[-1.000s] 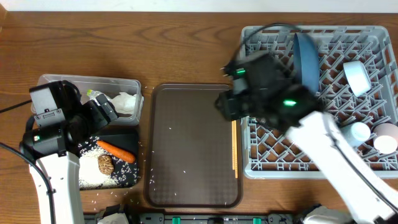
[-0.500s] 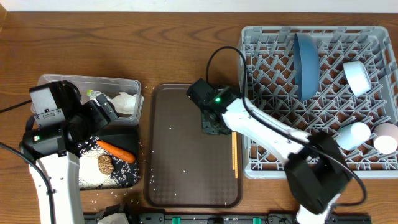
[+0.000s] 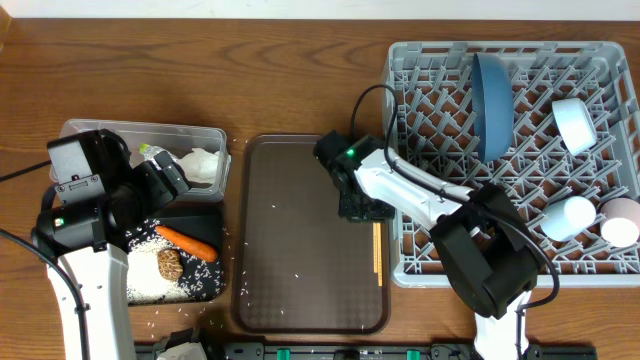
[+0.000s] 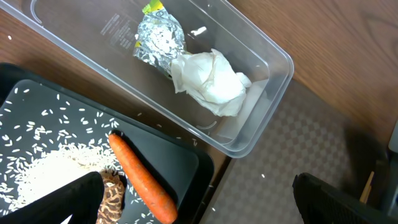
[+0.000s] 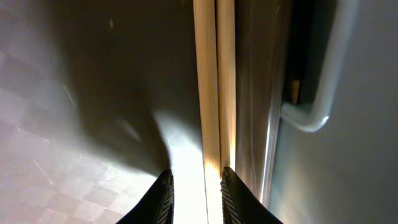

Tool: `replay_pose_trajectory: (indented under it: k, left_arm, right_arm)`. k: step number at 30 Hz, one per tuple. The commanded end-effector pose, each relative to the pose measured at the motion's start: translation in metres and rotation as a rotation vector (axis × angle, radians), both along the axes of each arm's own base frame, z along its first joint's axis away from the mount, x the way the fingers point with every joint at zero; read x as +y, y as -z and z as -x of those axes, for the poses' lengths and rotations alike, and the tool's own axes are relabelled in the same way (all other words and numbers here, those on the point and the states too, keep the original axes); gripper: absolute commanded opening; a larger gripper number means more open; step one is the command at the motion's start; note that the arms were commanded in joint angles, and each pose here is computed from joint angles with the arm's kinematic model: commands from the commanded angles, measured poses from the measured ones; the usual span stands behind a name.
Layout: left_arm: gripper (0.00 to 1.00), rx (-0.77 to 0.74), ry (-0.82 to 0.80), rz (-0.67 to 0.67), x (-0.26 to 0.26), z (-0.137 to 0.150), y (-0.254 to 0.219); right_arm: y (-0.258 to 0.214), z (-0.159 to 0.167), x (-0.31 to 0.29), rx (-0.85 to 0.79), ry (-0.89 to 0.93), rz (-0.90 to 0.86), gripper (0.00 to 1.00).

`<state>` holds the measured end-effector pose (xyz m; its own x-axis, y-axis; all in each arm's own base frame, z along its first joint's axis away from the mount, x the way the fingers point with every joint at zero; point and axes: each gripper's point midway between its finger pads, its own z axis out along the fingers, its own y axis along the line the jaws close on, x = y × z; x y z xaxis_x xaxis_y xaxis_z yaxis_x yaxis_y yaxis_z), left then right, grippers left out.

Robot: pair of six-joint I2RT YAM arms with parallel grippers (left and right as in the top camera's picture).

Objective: Sort waste into correct bins and load items into the dishwasher rack
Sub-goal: 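Reach right gripper to brown tray and grasp wooden chopsticks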

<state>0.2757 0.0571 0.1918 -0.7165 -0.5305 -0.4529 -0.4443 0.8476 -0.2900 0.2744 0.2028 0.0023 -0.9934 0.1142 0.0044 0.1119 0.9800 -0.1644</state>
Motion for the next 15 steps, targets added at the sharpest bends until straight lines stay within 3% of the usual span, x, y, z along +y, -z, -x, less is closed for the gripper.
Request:
replay_pose_trajectory:
  k: [1, 8, 13, 15]
  left_arm:
    - [0.98, -0.01, 0.003, -0.024, 0.004, -0.002, -0.006]
    - [0.98, -0.01, 0.003, -0.024, 0.004, -0.002, -0.006]
    - [0.98, -0.01, 0.003, -0.024, 0.004, -0.002, -0.006]
    - [0.98, -0.01, 0.003, -0.024, 0.004, -0.002, -0.006]
  right_arm:
    - [0.011, 0.007, -0.012, 0.038, 0.053, 0.002, 0.25]
    - [0.025, 0.009, 0.004, 0.063, -0.065, -0.118, 0.29]
    - [0.025, 0.006, 0.003, 0.057, -0.07, -0.119, 0.02]
    - [0.025, 0.005, 0.003, 0.052, -0.073, -0.115, 0.01]
